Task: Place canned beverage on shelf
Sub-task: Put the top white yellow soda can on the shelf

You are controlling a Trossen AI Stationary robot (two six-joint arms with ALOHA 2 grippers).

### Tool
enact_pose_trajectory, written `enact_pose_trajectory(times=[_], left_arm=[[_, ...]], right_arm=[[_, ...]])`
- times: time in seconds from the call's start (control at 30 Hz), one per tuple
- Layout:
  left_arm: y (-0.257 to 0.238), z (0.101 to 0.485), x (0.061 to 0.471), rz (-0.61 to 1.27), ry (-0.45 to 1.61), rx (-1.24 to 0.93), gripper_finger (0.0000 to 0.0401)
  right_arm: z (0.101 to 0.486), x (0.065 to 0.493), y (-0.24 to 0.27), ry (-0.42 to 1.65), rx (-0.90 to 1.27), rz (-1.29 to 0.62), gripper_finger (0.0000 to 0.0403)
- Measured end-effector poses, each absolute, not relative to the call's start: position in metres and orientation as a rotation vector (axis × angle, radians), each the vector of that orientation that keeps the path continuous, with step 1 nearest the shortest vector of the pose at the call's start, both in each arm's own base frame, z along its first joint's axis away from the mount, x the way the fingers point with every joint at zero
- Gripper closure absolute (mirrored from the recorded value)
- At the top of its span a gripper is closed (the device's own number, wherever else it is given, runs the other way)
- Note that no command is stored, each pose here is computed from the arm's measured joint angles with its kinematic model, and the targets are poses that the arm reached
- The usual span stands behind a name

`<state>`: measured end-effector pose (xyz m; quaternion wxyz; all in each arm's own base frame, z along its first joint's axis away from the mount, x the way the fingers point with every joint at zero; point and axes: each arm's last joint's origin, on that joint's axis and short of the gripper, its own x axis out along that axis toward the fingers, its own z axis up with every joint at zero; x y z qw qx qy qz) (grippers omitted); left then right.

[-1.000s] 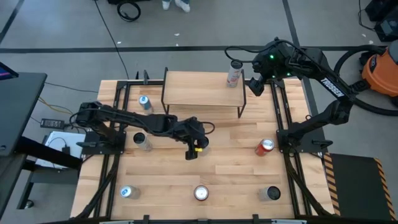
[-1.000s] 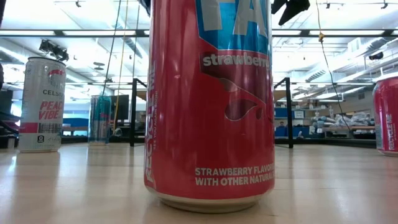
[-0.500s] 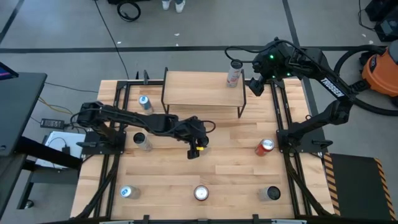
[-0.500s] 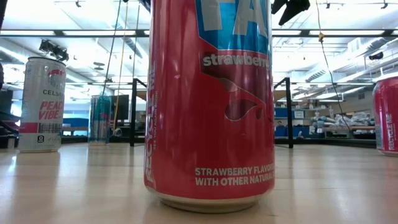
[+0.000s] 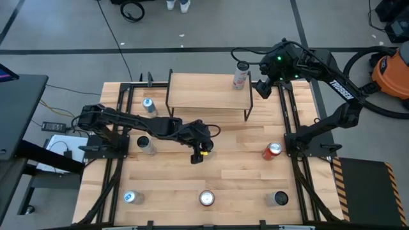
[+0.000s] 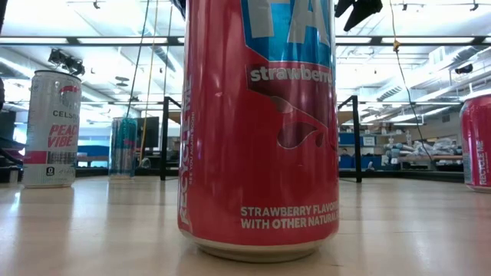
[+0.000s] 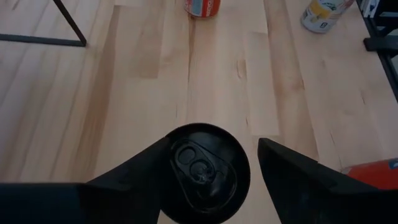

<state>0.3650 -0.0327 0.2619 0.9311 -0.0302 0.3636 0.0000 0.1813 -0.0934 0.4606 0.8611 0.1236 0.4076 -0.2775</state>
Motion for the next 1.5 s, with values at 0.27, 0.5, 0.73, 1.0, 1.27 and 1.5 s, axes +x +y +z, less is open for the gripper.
enact_pose_trajectory(times=[0.27,0.5,0.73,1.0,1.27,1.5], left_arm=[[-0.032,0.276,0.357,0.012,0.710,-0.059,0.0154],[-0.031,0.264,0.359,0.036,0.775,-0.050,0.0154],[-0.031,0.261,0.362,0.037,0.778,-0.050,0.0154],[-0.032,0.261,0.361,0.036,0.784,-0.053,0.0154],[-0.031,0.268,0.359,0.042,0.748,-0.106,0.0154],[-0.032,0.268,0.359,0.043,0.751,-0.102,0.0154]], right_arm=[[0.461,0.181,-0.093,0.855,0.259,-0.582,0.0045],[0.461,0.181,-0.093,0.855,0.259,-0.582,0.0045],[0.461,0.181,-0.093,0.855,0.259,-0.582,0.0045],[0.461,0.181,-0.093,0.855,0.259,-0.582,0.0045],[0.461,0.181,-0.093,0.855,0.259,-0.582,0.0045],[0.461,0.181,-0.094,0.852,0.259,-0.582,0.0045]])
